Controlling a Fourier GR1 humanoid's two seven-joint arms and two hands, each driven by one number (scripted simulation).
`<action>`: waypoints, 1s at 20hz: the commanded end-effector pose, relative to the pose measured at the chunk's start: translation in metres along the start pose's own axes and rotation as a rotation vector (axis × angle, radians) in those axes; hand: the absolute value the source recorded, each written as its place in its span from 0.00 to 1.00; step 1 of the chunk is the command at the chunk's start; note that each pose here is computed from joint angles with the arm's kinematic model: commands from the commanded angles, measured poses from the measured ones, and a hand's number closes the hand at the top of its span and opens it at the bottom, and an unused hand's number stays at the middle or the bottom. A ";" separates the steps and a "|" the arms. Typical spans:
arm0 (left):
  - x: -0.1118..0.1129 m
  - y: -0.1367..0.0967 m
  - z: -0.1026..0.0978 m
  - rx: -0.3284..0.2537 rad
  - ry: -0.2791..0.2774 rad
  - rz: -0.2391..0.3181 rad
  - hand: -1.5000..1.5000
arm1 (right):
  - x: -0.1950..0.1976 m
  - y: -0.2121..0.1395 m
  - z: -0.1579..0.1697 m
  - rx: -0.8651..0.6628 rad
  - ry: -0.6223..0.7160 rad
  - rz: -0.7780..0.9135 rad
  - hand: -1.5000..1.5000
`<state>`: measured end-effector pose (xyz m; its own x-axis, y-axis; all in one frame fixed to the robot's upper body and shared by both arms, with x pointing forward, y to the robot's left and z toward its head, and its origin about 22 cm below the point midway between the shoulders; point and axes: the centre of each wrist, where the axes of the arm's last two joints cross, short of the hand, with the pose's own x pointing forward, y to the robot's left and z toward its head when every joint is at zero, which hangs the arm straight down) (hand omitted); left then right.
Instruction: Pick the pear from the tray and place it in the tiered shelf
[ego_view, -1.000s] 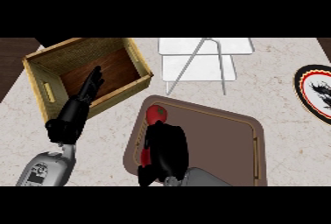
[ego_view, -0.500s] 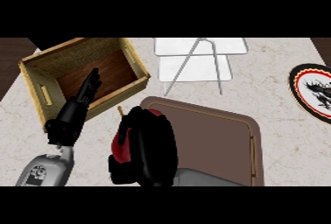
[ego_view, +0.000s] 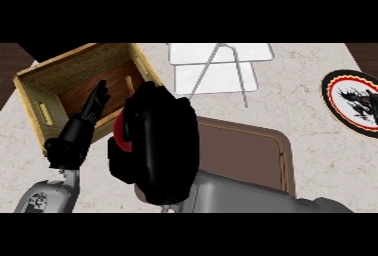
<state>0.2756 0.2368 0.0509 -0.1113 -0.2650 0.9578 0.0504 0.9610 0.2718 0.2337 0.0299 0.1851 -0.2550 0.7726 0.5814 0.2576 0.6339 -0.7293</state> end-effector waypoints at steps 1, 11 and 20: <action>-0.024 -0.016 0.005 -0.048 0.109 0.051 0.50 | 0.025 -0.018 -0.014 -0.124 0.194 -0.024 1.00; -0.025 -0.023 0.005 -0.031 0.093 0.031 0.50 | 0.057 -0.050 -0.059 -0.276 0.226 0.044 1.00; -0.014 -0.008 0.000 -0.038 0.076 0.048 0.50 | 0.079 -0.080 -0.105 -0.406 0.270 0.102 1.00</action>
<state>0.2712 0.2381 0.0518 -0.1290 -0.2537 0.9586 0.0436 0.9643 0.2611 0.2879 0.0400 0.2996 -0.1629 0.8329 0.5289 0.5944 0.5107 -0.6212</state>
